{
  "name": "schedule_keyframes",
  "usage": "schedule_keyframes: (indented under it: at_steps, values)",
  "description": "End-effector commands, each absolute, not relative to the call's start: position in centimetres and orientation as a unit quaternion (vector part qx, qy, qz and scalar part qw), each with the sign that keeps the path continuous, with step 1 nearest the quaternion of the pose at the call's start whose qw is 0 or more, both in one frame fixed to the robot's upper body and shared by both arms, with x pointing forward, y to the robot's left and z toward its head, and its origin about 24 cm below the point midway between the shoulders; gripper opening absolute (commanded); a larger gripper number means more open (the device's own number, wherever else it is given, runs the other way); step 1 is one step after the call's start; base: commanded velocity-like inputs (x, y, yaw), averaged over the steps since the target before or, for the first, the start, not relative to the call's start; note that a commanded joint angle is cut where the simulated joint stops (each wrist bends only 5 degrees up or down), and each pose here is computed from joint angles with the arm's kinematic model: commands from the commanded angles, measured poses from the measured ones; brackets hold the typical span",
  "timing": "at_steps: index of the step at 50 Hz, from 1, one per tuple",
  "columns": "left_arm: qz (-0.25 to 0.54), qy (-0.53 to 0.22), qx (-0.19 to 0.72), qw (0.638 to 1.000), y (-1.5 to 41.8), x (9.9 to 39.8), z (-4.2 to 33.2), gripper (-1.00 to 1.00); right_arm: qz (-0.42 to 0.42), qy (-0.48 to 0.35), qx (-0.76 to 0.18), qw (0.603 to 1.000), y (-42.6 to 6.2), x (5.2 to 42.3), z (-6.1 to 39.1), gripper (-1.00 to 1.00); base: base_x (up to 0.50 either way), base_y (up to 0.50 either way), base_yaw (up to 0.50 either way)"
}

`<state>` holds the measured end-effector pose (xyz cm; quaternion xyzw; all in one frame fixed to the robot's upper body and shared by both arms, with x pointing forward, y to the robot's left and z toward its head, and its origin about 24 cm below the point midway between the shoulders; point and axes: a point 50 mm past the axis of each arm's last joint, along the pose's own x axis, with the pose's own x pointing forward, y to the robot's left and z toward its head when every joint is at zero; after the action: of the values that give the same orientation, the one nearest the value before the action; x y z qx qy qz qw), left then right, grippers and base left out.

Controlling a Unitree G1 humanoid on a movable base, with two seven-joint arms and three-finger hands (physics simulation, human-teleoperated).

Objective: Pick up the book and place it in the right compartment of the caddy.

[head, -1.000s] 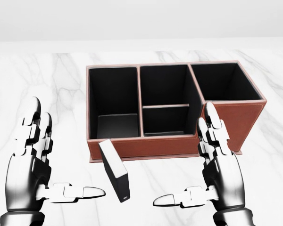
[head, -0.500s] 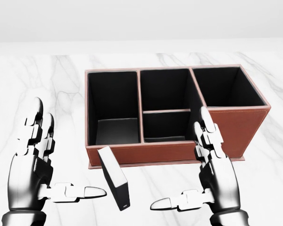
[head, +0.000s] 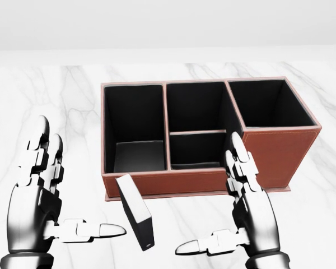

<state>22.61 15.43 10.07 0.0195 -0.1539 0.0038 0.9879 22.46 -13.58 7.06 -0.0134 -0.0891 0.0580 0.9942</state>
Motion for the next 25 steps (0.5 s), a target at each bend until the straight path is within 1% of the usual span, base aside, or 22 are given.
schedule_keyframes:
  at_steps: [1,9,11,17,25]
  values:
    - [0.004,-0.153,0.019,0.988,15.5,22.6,10.0,1.0,0.067,-0.074,-0.018,0.995,-13.2,22.4,6.3,1.0,0.0,0.0,0.0]
    - [0.004,-0.154,0.02,0.988,15.4,22.6,10.1,1.0,0.077,-0.062,-0.026,0.995,-12.6,22.6,5.8,1.0,0.0,0.0,0.0]
    - [0.003,-0.152,0.02,0.988,15.4,22.6,10.0,1.0,0.087,-0.051,-0.044,0.994,-12.0,22.8,5.2,1.0,0.0,0.0,0.0]
    - [0.002,-0.154,0.02,0.988,15.3,22.6,10.1,1.0,0.104,-0.078,-0.056,0.99,-10.8,23.7,6.4,1.0,0.0,0.0,0.0]
    - [0.001,-0.153,0.019,0.988,15.3,22.7,10.0,1.0,0.124,-0.047,-0.067,0.989,-9.8,24.1,4.9,1.0,0.0,0.0,0.0]
